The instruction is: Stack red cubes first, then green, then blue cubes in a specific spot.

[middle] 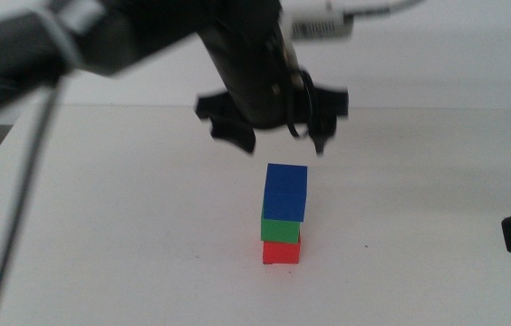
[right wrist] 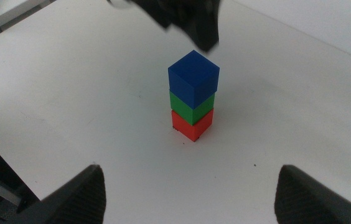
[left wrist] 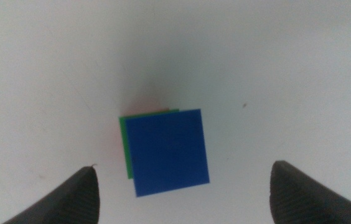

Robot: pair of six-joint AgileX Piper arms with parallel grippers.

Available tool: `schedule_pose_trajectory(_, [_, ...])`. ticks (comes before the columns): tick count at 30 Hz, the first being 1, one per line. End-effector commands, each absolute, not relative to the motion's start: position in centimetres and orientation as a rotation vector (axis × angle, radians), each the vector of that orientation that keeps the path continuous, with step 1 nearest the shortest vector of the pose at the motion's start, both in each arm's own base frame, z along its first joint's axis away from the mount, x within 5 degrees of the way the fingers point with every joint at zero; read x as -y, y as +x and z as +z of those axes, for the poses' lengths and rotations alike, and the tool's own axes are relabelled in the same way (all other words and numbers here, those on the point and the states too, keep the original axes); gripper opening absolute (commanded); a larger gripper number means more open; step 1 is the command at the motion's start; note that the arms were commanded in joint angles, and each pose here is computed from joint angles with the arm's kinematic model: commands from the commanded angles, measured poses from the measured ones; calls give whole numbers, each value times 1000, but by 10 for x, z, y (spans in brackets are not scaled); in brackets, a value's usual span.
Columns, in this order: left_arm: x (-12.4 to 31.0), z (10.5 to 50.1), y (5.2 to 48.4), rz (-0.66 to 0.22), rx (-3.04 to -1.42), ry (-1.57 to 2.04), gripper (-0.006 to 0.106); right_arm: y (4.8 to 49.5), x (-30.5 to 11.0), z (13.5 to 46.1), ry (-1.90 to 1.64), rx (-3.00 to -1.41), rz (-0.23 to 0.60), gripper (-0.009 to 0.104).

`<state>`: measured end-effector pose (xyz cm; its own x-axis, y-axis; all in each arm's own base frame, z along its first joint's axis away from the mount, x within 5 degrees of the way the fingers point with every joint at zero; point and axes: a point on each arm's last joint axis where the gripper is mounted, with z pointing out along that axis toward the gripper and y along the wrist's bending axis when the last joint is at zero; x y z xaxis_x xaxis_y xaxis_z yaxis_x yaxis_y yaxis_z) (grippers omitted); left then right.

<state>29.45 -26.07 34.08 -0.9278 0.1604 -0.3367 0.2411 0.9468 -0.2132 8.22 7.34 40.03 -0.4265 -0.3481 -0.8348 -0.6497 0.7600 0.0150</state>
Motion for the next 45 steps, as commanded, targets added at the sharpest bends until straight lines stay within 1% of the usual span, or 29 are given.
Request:
schedule_pose_trajectory(1, [245, 375, 284, -385, -2684, 262, 94, 83, -72, 400, -748, -2046, 406, 81])
schedule_pose_trajectory(4, [225, 408, 266, -391, -2582, 264, 94, 83, -72, 400, -748, -2046, 406, 81])
schedule_pose_trajectory(6, [206, 432, 250, -377, -2498, 287, 94, 83, -72, 400, -748, -2046, 406, 81])
schedule_pose_trajectory(9, [168, 464, 218, -304, -2355, 332, 94, 83, -72, 400, -748, -2046, 406, 81])
schedule_pose_trajectory(12, [130, 479, 186, -244, -2260, 315, 94, 83, -72, 400, -748, -2046, 406, 81])
schedule_pose_trajectory(14, [106, 483, 164, -201, -2208, 298, 94, 83, -72, 400, -748, -2046, 406, 81])
schedule_pose_trajectory(17, [68, 480, 129, -158, -2140, 260, 94, 83, -72, 400, -748, -2046, 406, 81])
schedule_pose_trajectory(20, [31, 467, 92, -142, -2082, 233, 94, 83, -72, 400, -748, -2046, 406, 81])
schedule_pose_trajectory(21, [22, 461, 83, -143, -2032, 232, 94, 83, -72, 400, -748, -2046, 406, 81])
schedule_pose_trajectory(25, [-4, 438, 54, -166, -1809, 184, 94, 83, -72, 400, -748, -2046, 406, 81])
schedule_pose_trajectory(28, [-18, 413, 37, -115, -1742, 119, 94, 83, -72, 400, -748, -2046, 409, 81])
schedule_pose_trajectory(32, [-20, 389, 23, -107, -1756, 54, 94, 83, -72, 400, -748, -2046, 405, 81])
schedule_pose_trajectory(37, [-11, 381, 13, -111, -1788, 45, 94, 83, -72, 400, -748, -2046, 405, 81])
schedule_pose_trajectory(42, [-2, 380, 11, -203, -1811, -43, 94, 83, -72, 400, -748, -2046, 405, 81])
schedule_pose_trajectory(45, [-1, 380, 11, -199, -1810, -74, 94, 83, -72, 400, -748, -2046, 405, 81])
